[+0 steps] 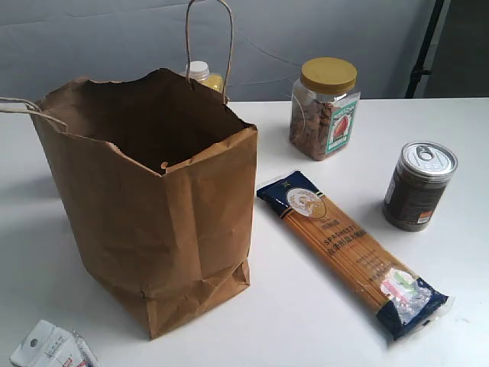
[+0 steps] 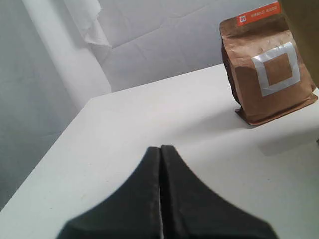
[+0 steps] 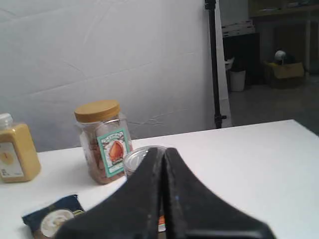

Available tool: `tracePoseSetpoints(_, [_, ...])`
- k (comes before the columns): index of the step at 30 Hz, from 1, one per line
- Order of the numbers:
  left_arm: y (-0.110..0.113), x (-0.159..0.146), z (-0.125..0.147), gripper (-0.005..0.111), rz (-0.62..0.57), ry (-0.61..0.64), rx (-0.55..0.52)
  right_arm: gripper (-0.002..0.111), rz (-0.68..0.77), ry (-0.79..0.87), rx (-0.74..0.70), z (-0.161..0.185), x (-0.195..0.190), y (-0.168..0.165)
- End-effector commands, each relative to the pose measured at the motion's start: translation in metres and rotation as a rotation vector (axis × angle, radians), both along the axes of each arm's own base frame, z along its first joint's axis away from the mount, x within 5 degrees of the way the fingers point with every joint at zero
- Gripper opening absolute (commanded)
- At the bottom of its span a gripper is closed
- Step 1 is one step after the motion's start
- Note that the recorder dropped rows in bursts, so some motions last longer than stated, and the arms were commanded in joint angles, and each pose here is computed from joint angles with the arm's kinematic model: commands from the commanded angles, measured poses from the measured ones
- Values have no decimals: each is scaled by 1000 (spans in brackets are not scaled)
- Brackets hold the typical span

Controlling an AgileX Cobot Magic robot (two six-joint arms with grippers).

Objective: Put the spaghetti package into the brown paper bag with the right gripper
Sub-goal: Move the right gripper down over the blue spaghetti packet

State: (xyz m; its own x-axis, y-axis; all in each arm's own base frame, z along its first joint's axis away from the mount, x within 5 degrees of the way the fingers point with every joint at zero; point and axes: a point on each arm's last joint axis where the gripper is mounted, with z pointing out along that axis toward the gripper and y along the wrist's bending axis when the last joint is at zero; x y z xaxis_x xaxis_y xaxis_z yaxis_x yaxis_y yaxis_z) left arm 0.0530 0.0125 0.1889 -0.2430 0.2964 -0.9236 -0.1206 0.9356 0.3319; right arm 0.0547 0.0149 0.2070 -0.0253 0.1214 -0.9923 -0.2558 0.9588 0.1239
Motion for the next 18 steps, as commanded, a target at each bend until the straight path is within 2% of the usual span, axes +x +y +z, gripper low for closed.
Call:
tracePoseSetpoints(1, [0, 0, -1, 0, 4, 0, -8, 0, 22, 52, 214, 18, -4, 1])
tracePoseSetpoints(3, [0, 0, -1, 0, 4, 0, -8, 0, 40, 134, 188, 45, 1, 5])
tracePoseSetpoints(4, [0, 0, -1, 0, 4, 0, -8, 0, 57, 226, 142, 60, 9, 9])
tracePoseSetpoints(8, [0, 0, -1, 0, 4, 0, -8, 0, 252, 585, -217, 101, 63, 42])
tracePoseSetpoints(14, [0, 0, -1, 0, 4, 0, -8, 2, 378, 754, -444, 105, 116, 95])
tracePoseSetpoints(16, [0, 0, -1, 0, 4, 0, -8, 13, 418, 827, -518, 97, 132, 116])
tracePoseSetpoints(18, [0, 0, -1, 0, 4, 0, -8, 35, 450, 889, -571, 88, 145, 135])
